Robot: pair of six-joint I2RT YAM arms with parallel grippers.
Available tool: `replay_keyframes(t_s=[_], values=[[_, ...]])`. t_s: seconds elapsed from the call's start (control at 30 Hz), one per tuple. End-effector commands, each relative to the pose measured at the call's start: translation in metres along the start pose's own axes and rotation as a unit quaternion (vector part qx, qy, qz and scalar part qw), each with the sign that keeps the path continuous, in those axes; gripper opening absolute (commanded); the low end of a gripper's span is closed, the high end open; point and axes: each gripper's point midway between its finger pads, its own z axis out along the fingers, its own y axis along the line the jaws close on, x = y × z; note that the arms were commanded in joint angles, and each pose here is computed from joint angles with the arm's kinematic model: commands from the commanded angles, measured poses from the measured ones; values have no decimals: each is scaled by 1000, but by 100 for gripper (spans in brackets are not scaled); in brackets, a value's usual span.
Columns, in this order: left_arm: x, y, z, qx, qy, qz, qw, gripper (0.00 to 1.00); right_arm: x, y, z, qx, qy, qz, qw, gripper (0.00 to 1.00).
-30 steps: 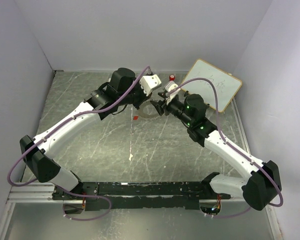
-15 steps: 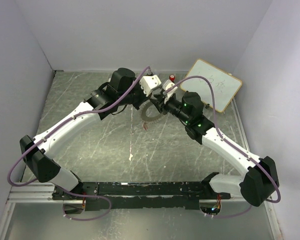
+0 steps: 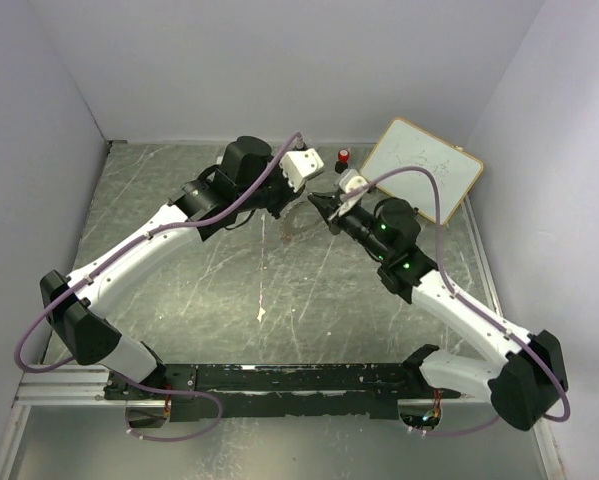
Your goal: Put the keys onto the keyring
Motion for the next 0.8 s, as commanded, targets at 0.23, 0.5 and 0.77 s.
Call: replay_keyframes(t_s=[0.23,0.5,0.77], values=[[-19,4,0,-1,-28,8,1000,7,-77,-13,-33,44,-158,-26,986,0],[-22,-25,3,82,-50,34,995,7,-92,-10,-45,49,-226,-29,972,0],[-26,-40,-1,124,-65,39,989,7,-105,-23,-68,103,-321,-1,941,0]])
